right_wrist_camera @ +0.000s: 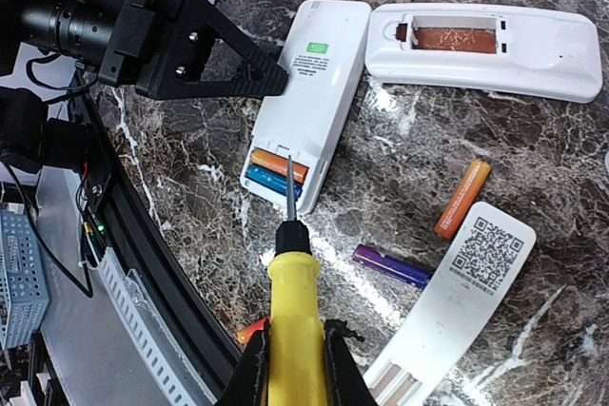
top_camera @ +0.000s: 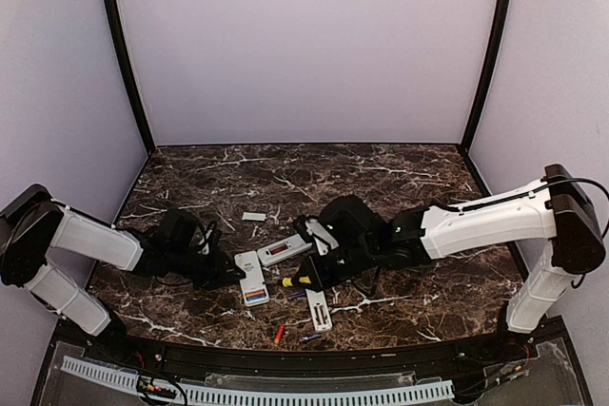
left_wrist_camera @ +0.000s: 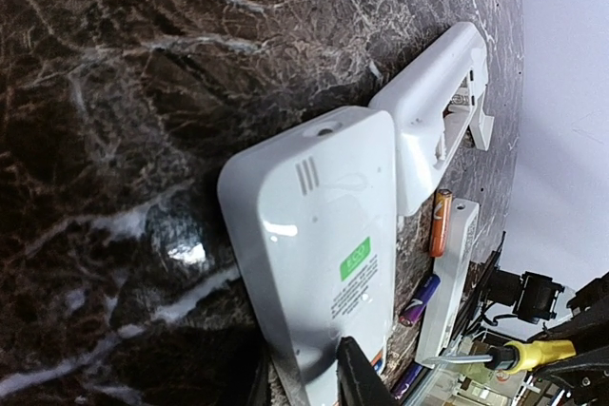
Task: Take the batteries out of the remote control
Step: Adjust the remote control without the battery cover at the center of the board, then remove the battery from the remote control without the battery cover.
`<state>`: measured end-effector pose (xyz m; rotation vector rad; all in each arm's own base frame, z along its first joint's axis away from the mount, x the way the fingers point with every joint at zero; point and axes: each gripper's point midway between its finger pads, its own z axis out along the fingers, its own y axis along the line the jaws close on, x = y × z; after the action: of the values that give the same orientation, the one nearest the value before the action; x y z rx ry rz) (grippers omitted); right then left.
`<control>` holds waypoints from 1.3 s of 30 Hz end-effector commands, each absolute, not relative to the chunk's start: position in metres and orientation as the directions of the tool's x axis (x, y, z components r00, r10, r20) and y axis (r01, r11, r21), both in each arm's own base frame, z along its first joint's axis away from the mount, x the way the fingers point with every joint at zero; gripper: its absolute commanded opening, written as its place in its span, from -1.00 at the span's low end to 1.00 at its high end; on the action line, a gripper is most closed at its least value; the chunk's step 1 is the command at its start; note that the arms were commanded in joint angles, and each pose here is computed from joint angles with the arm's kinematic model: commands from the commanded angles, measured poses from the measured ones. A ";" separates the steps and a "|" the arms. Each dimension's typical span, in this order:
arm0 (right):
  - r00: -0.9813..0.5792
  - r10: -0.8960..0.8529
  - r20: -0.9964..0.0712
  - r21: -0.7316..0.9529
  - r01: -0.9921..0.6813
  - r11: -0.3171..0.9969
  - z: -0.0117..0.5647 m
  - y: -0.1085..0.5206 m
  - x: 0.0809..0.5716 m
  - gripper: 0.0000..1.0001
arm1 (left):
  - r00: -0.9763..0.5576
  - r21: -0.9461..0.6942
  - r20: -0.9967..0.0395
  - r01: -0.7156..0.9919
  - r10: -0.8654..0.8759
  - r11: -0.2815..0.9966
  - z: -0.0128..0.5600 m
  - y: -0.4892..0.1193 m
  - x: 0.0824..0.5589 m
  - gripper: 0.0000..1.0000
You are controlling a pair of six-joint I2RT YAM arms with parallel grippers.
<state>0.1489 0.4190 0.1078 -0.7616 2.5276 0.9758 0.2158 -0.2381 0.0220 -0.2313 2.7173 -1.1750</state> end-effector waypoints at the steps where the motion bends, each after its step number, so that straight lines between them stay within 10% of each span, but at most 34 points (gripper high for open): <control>1: -0.805 -0.382 -0.454 0.539 -0.590 0.601 0.110 0.433 0.140 -1.00 | -0.981 -0.665 -0.006 -0.141 -0.194 0.733 -0.008 -0.224 0.190 -0.54; 39: -0.851 -0.408 -0.330 0.478 -0.524 0.705 0.090 0.431 0.139 -1.00 | -0.983 -0.663 0.007 -0.141 -0.183 0.735 -0.010 -0.224 0.186 -0.74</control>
<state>0.1439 0.4284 0.0967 -0.7486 2.6668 0.8837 0.2137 -0.2392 0.0220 -0.2301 2.7215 -1.2045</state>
